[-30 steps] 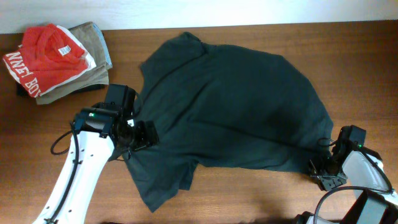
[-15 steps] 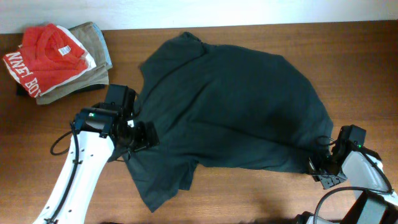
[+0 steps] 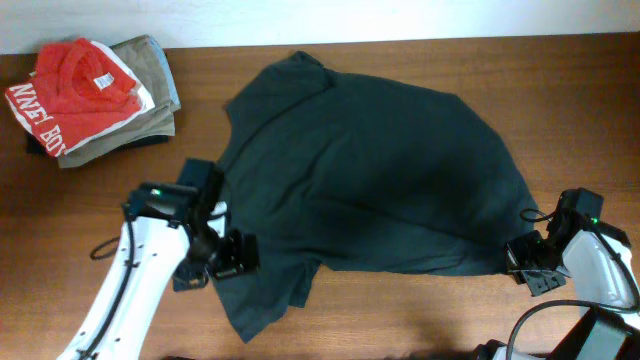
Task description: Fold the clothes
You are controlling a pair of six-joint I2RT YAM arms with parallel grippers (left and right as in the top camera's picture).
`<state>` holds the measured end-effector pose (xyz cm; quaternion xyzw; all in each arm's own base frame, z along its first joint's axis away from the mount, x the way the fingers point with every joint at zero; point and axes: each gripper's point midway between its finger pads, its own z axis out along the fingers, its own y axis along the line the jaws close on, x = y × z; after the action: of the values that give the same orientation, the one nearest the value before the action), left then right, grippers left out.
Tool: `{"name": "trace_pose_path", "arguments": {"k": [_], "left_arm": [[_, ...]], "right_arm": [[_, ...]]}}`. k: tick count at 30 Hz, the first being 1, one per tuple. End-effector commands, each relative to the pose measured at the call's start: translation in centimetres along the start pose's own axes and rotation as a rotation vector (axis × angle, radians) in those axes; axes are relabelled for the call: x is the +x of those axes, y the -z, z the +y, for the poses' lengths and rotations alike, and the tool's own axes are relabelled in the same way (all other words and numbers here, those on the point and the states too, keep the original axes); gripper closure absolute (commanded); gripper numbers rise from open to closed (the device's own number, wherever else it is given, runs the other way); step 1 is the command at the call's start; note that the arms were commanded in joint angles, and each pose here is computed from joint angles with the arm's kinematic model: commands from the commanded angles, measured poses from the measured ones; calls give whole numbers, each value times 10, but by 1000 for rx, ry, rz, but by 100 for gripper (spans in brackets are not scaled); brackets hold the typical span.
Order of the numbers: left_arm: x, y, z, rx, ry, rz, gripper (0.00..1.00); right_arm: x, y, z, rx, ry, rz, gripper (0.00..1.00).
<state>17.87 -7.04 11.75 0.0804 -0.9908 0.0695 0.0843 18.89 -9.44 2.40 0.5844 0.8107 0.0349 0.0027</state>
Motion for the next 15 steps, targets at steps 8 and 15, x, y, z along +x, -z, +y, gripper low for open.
{"name": "trace_pose_path", "arguments": {"k": [8, 15], "left_arm": [[0, -51, 16, -47, 191, -17, 1], [-12, -66, 33, -72, 273, -74, 1]], "right_arm": [[-12, 5, 4, -4, -3, -45, 96], [-15, 8, 7, -12, -2, -54, 96]]}}
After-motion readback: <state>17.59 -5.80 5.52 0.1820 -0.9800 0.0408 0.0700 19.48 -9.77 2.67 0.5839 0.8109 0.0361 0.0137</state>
